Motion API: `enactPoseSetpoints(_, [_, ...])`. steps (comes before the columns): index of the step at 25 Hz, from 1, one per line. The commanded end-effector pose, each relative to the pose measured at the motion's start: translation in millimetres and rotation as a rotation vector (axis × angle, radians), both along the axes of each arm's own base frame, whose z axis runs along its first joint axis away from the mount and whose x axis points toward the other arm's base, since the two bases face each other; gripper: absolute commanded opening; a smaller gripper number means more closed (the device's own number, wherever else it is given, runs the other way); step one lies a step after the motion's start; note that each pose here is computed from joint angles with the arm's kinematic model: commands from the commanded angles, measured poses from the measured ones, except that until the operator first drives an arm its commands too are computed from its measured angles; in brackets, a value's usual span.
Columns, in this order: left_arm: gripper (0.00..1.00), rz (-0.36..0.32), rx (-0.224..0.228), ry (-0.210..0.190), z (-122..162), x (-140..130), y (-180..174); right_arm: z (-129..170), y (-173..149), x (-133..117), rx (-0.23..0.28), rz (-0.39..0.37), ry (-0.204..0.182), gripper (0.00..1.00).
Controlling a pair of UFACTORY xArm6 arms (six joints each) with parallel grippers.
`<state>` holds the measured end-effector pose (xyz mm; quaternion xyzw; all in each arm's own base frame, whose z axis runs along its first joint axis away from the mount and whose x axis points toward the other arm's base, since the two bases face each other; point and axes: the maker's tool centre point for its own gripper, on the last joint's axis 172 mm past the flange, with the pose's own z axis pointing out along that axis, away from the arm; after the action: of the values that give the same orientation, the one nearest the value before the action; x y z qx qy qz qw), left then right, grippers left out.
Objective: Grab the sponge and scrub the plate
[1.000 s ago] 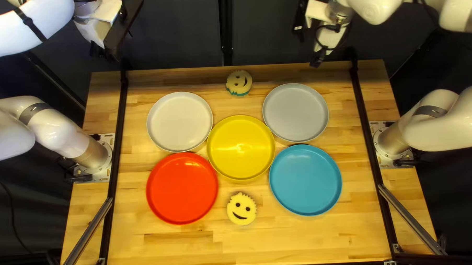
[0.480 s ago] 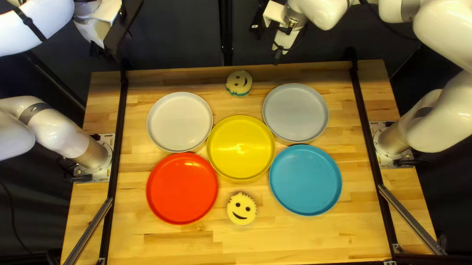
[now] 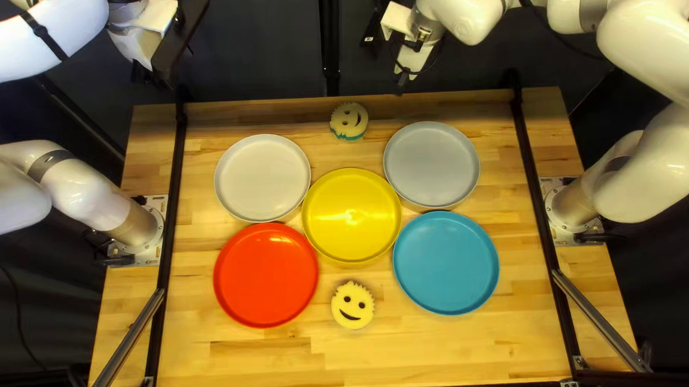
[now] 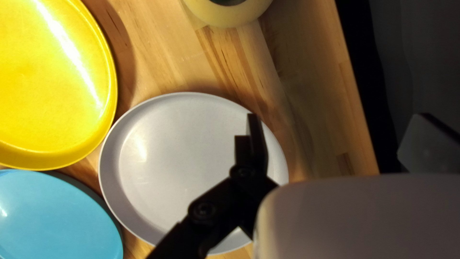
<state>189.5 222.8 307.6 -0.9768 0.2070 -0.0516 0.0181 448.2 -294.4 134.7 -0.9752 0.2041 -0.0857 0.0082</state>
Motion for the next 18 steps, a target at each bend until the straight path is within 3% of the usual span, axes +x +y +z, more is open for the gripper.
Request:
enactPoseSetpoints(1, [1.00,0.000,0.000,0.000,0,0,0,-23,-8,29,0.017,-0.007,-0.026,1.00])
enactPoseSetpoints(9, [1.00,0.000,0.000,0.000,0,0,0,-59,-1,67,0.048,0.031,-0.025,1.00])
enactPoseSetpoints(18, [1.00,0.000,0.000,0.000,0,0,0,-82,-5,71,0.077,0.057,-0.015,1.00])
